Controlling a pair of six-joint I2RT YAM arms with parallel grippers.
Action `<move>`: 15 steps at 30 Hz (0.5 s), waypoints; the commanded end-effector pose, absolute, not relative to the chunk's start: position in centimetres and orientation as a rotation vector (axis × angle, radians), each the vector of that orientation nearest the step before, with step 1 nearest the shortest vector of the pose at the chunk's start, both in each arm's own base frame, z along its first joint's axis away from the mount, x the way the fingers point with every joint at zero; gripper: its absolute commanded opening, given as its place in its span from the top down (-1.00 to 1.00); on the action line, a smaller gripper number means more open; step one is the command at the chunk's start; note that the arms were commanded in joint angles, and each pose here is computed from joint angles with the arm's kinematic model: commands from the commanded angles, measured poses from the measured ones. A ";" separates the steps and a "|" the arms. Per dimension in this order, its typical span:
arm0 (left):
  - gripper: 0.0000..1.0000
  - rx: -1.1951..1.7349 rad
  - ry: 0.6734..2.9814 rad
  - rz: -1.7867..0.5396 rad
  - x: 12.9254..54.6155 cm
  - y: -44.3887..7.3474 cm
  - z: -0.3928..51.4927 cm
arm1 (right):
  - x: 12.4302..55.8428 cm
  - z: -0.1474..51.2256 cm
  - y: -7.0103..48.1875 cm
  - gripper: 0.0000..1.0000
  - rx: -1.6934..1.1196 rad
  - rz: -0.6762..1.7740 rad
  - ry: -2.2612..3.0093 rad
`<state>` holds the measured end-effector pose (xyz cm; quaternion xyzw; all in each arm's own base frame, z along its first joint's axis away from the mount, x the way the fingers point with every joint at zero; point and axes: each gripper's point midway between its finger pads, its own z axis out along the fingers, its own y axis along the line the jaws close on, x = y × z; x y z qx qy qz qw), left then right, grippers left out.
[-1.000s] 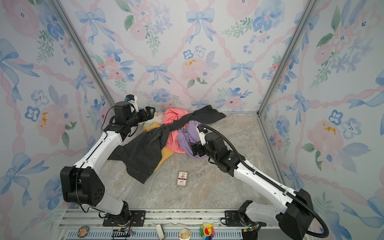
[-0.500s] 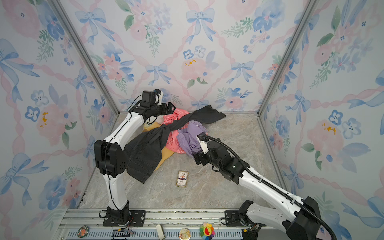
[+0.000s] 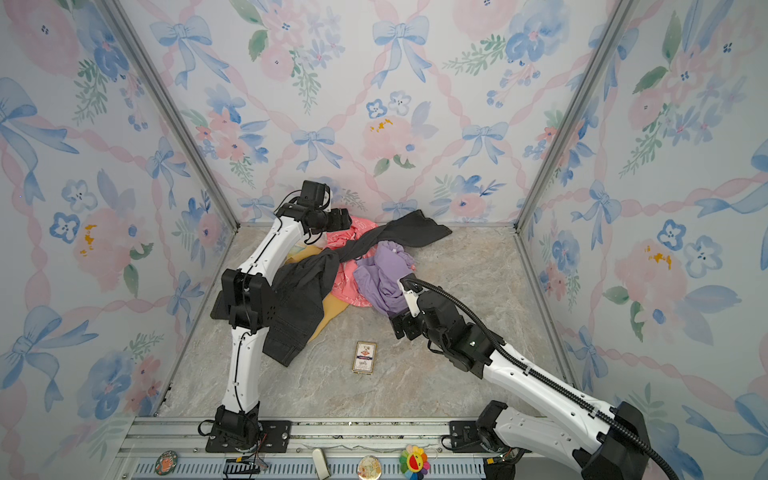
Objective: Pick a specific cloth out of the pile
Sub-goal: 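Reach the left gripper to the pink garment while the right arm moves toward the pile, then close the left gripper on the pink bear-print garment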
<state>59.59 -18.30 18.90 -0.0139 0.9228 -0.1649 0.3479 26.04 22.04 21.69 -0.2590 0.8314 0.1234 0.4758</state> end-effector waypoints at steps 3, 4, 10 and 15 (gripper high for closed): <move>-0.77 -0.027 2.431 -0.461 59.1 -18.9 18.0 | 25.8 20.7 22.0 -0.95 -0.634 0.280 2.062; -0.76 -0.025 2.436 -0.457 59.0 -18.9 17.8 | 25.8 20.7 22.0 -0.95 -0.634 0.281 2.060; -0.70 0.014 2.464 -0.402 58.5 -19.4 16.7 | 25.9 20.7 21.9 -0.94 -0.634 0.271 2.059; -0.60 0.047 2.463 -0.323 58.0 -19.4 17.0 | 26.0 20.8 21.9 -0.94 -0.628 0.269 2.057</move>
